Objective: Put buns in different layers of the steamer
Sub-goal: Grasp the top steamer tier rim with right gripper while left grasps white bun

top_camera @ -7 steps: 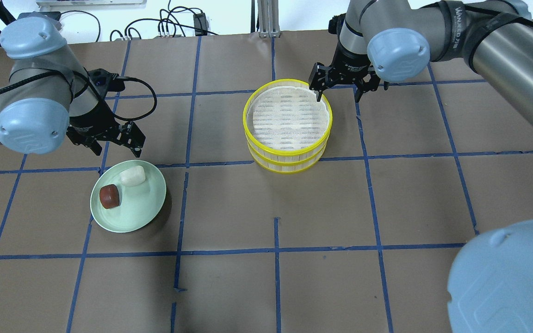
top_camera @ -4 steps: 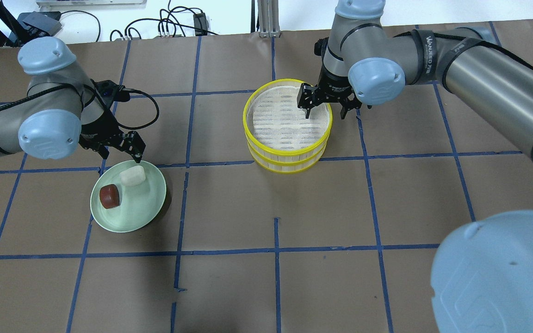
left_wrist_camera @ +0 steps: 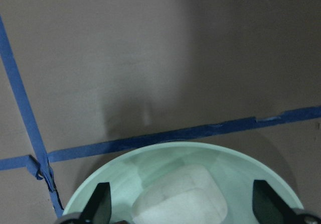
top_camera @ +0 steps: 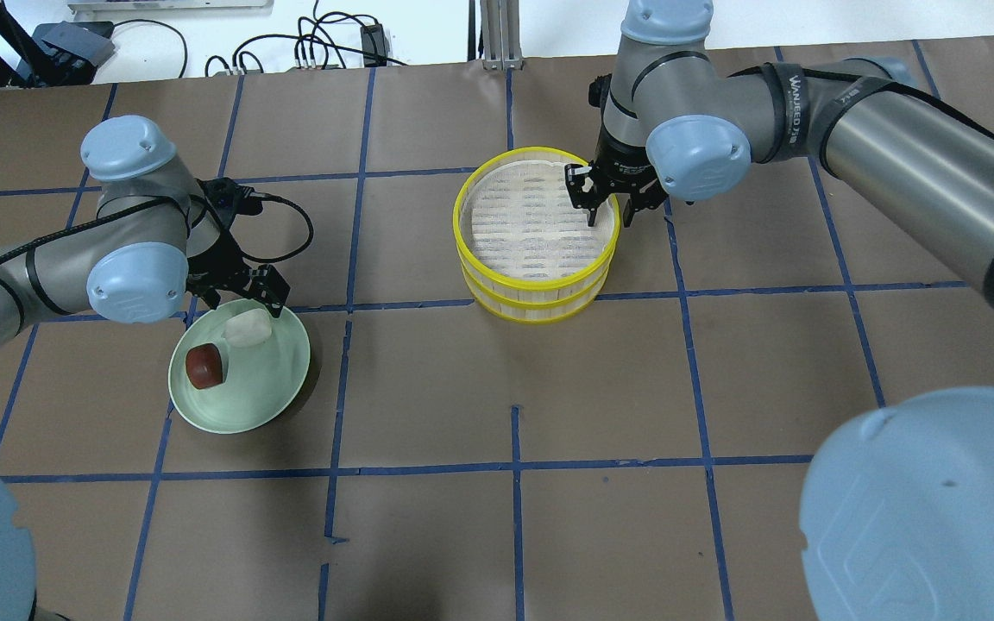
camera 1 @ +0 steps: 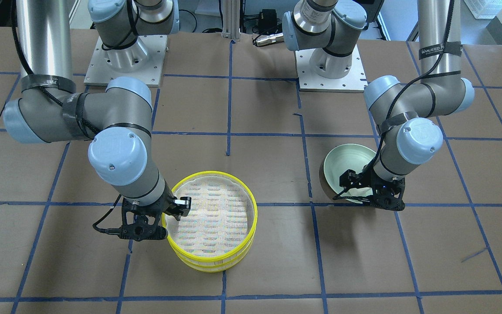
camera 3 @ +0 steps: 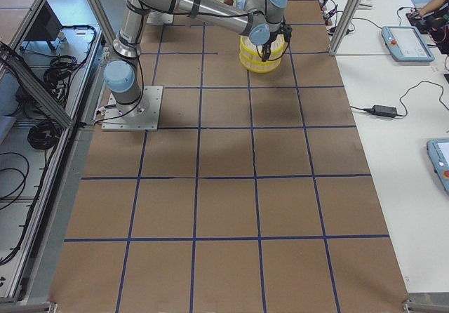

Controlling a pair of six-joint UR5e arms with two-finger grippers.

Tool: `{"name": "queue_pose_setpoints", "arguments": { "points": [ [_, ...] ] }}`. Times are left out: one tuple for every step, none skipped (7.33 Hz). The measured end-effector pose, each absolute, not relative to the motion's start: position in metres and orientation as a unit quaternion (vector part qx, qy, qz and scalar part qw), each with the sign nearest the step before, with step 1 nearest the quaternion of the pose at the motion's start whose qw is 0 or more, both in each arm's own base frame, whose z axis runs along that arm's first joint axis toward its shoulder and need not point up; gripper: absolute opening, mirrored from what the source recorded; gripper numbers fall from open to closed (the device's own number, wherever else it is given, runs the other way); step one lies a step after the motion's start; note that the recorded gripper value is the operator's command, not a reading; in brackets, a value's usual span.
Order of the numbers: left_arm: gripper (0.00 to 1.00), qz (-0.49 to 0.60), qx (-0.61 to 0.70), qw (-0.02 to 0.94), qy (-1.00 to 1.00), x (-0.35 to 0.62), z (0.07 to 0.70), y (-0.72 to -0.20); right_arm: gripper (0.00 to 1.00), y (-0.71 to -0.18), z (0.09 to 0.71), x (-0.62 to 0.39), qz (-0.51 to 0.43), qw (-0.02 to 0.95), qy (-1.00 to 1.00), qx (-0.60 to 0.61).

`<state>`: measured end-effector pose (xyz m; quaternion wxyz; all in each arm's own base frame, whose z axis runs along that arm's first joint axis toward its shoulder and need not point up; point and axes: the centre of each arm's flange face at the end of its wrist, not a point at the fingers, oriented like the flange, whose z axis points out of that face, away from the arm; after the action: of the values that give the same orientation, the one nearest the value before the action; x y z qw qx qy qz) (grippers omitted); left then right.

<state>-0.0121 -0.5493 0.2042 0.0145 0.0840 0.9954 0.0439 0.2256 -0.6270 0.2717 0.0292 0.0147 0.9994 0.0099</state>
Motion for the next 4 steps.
{"name": "queue_pose_setpoints", "arguments": {
  "points": [
    [0.94, 0.048, 0.081, 0.014, 0.995, -0.012, 0.201, -0.547, 0.13, -0.627, 0.274, 0.225, 0.007, 0.026, 1.0, 0.016],
    [0.89, 0.053, 0.075, 0.011, 0.996, -0.011, 0.195, -0.542, 0.13, -0.627, 0.275, 0.224, 0.006, 0.022, 1.0, 0.018],
    [0.74, 0.06, 0.064, 0.007, 0.996, -0.007, 0.189, -0.535, 0.13, -0.627, 0.277, 0.223, 0.003, 0.019, 1.0, 0.02],
    [0.41, 0.062, 0.055, 0.004, 0.997, -0.001, 0.187, -0.531, 0.14, -0.626, 0.283, 0.223, -0.001, 0.018, 1.0, 0.022]
  ]
}}
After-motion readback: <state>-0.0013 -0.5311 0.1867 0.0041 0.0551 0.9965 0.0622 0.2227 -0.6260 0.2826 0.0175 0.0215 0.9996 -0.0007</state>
